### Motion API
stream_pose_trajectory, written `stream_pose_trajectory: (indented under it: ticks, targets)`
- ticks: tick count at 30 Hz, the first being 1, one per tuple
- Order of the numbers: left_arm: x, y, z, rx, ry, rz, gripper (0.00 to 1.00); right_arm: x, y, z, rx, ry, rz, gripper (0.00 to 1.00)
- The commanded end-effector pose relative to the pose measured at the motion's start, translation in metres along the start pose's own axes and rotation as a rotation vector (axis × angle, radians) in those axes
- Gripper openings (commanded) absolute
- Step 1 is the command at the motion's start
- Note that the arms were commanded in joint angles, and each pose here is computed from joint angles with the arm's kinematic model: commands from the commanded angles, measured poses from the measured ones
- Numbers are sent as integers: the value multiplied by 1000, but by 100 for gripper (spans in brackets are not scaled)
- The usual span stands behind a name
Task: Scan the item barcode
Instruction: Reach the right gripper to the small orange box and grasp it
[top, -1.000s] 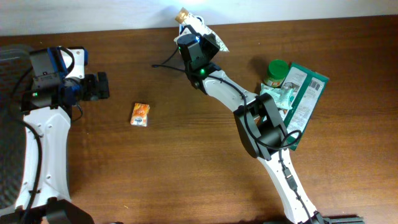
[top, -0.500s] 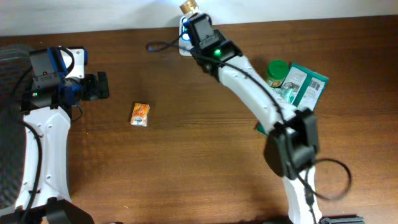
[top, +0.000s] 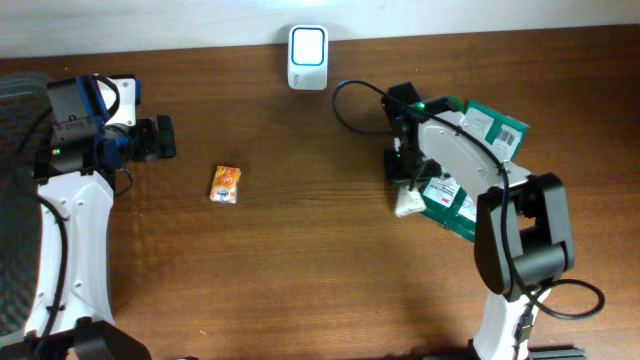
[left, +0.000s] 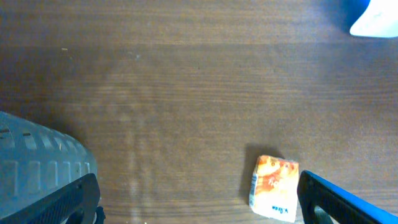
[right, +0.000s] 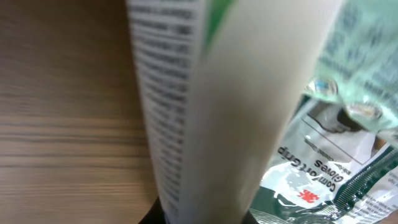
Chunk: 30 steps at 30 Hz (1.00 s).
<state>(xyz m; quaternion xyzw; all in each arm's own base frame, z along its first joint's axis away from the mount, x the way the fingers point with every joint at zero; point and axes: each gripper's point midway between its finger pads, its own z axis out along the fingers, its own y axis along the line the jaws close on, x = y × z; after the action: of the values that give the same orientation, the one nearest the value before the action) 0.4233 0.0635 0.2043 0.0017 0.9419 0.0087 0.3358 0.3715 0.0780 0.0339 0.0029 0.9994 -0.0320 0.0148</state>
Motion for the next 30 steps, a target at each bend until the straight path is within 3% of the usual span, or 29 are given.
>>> stream_pose_trajectory:
  ticks: [1, 4, 6, 8, 9, 10, 11, 15, 18, 22, 24, 25, 30]
  targets:
    - [-1, 0, -1, 8, -5, 11, 99, 3, -29, 2, 17, 13, -9, 11]
    - [-1, 0, -1, 8, -5, 11, 99, 6, -53, 3, 20, 39, 54, 15]
    - [-1, 0, -1, 8, -5, 11, 99, 4, -54, -7, -16, 51, 74, 30]
    - [-1, 0, -1, 8, -5, 11, 99, -17, -49, -47, -30, -8, 62, 41]
    - [-1, 0, -1, 8, -5, 11, 99, -28, -44, -71, -45, -44, 49, 52]
    - [-1, 0, -1, 8, -5, 11, 99, -34, -39, -91, -62, -71, 41, 71]
    - [-1, 0, -1, 8, -5, 11, 99, -39, -29, -112, -107, -98, 32, 73]
    - [-1, 0, -1, 8, -5, 11, 99, -56, 62, -144, -527, -175, -70, 70]
    - [-1, 0, -1, 8, -5, 11, 99, -62, 162, -134, -649, -231, -97, 70]
    - [-1, 0, -1, 8, -5, 11, 99, -49, 264, -83, -651, -234, -129, 68]
    - [-1, 0, -1, 8, -5, 11, 99, -39, 308, -58, -671, -255, -196, 61]
    - [-1, 0, -1, 8, -5, 11, 99, -37, 320, -52, -680, -264, -217, 54]
    - [-1, 0, -1, 8, -5, 11, 99, -34, 357, -16, -704, -289, -202, 41]
